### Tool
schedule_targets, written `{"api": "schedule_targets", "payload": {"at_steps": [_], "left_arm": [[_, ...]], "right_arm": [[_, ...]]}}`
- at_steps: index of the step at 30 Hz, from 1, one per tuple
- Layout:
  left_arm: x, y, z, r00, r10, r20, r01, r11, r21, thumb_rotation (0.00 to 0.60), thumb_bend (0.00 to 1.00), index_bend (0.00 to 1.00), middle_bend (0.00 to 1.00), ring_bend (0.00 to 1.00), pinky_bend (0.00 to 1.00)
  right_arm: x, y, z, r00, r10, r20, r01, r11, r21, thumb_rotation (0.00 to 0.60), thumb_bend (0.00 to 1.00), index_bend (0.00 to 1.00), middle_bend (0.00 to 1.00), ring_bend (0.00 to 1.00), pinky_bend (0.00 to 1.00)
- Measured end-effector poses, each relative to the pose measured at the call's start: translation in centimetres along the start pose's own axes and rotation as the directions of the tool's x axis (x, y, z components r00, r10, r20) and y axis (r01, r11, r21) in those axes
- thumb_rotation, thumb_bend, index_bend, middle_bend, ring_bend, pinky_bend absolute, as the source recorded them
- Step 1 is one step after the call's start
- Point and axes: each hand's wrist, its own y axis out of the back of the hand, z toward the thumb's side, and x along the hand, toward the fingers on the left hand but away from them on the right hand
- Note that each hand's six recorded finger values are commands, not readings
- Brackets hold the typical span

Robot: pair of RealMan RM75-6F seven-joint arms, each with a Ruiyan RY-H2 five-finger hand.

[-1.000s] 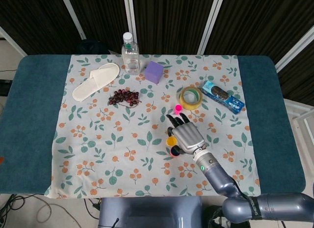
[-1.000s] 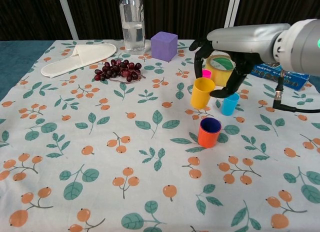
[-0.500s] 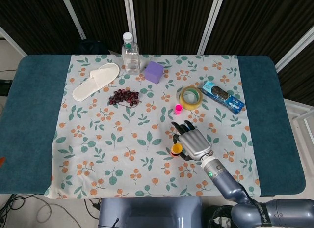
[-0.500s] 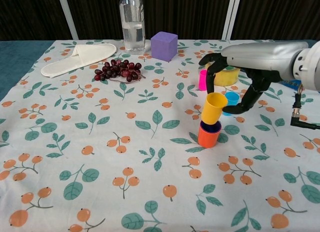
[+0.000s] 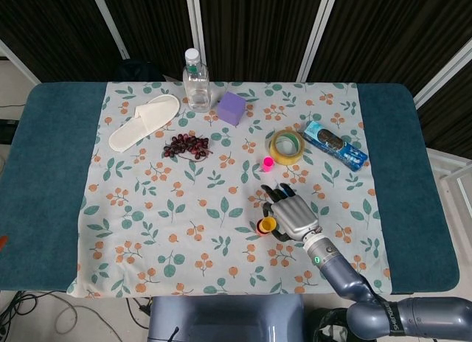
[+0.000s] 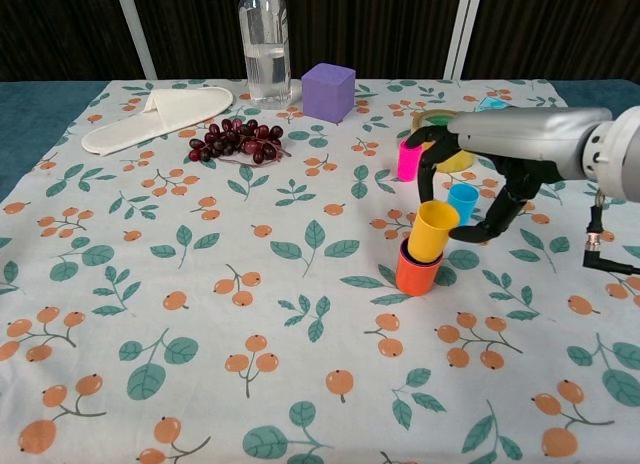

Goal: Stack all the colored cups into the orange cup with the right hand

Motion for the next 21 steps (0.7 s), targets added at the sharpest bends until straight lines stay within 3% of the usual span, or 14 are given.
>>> {"api": "schedule_targets", "payload": {"at_steps": [5, 10, 15, 21], "left_arm": [[0.0, 0.0, 0.0, 1.0, 0.001, 0.001, -0.001, 1.0, 0.0, 0.6, 0.12, 0.36, 0.97, 0.88, 0.78], [-0.1, 0.1, 0.0, 1.0, 0.003, -0.001, -0.003, 1.0, -0.001, 0.6, 0.12, 0.36, 0.97, 0.88, 0.78], [-0.1, 0.1, 0.0, 1.0, 0.003, -0.002, -0.003, 1.0, 0.001, 0.6, 0.12, 0.37, 0.97, 0.88, 0.78], [-0.1, 0.1, 0.0, 1.0, 0.001, 0.0, -0.001, 1.0, 0.0, 0.6, 0.12, 0.37, 0.97, 0.88, 0.78]], "right_arm": [[-0.1, -0.4, 0.0, 1.0, 0.008, -0.003, -0.008, 1.0, -0.01, 0.6, 0.39, 0.44, 0.01, 0.15, 0.07], [-0.4, -1.2, -0.5, 0.999, 0.034, 0.009, -0.034, 0.999, -0.012, 0.6, 0.39, 0.24, 0.01, 0.14, 0.07], [-0.6, -1.0, -0.9, 0.999, 0.021, 0.028, -0.021, 1.0, 0.007, 0.6, 0.39, 0.22, 0.01, 0.14, 0.07], [-1.2, 0.9, -1.4, 0.998, -0.041, 0.057, 0.04, 0.999, 0.012, 0.6, 0.39, 0.24, 0.01, 0.14, 0.07]]}}
